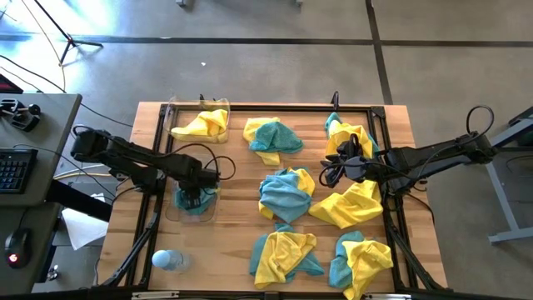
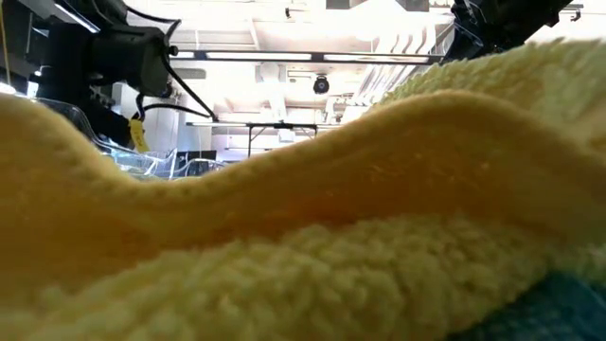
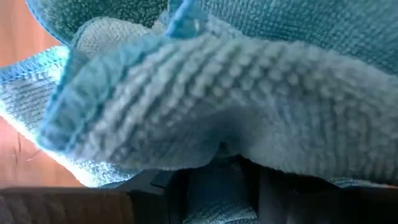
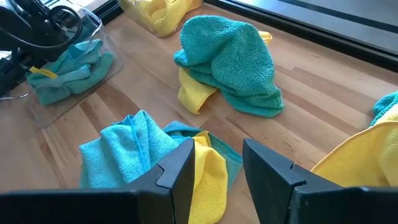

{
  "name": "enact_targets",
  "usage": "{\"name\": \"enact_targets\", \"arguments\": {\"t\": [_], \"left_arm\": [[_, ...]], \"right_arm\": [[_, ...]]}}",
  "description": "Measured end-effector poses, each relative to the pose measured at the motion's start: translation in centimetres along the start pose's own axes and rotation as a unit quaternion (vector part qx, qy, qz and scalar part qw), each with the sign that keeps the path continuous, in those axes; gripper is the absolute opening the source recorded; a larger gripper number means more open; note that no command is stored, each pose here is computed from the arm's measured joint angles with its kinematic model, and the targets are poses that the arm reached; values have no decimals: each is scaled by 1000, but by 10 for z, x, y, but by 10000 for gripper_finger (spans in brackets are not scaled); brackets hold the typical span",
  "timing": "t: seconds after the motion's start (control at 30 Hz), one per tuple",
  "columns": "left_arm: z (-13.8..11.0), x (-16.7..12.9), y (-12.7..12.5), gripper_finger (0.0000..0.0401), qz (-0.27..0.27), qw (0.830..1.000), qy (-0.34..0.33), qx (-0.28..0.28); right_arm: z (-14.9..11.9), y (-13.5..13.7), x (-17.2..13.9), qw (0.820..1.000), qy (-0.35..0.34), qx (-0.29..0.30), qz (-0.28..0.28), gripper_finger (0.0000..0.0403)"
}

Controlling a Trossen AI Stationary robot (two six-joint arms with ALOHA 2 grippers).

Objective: Sort microfiber towel by color & place in baskets
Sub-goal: Put the blue microfiber cloth into the bottom transparent bin, then put the yellow microfiber cloth into the top transparent bin

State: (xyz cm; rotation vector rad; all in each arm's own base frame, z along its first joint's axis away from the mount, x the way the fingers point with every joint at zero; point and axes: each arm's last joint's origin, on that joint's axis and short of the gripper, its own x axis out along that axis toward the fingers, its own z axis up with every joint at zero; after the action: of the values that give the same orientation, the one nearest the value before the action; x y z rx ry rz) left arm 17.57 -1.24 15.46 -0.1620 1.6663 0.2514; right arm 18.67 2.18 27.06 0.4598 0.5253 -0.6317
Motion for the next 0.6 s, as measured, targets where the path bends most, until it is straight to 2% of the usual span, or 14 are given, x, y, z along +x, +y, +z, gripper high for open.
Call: {"name": "enact_targets", "arguments": {"t": [0.13,0.3,0.43,0.53,0.6], "left_arm": [[-2,-16,1,133,1,1000,2,-9],[-8,-49,4,133,-4,999,-13,-32],[-13,-80,7,133,-28,996,-75,-44],[-19,-102,10,133,-50,989,-127,-58],[-25,-113,12,133,-64,983,-155,-70]], "right_arm": [[0,0,0,1000,1,0,1,129],[0,0,0,1000,2,1,2,129],[0,0,0,999,3,45,3,129],[0,0,0,996,3,91,3,129],[0,0,0,995,3,101,3,129]]}}
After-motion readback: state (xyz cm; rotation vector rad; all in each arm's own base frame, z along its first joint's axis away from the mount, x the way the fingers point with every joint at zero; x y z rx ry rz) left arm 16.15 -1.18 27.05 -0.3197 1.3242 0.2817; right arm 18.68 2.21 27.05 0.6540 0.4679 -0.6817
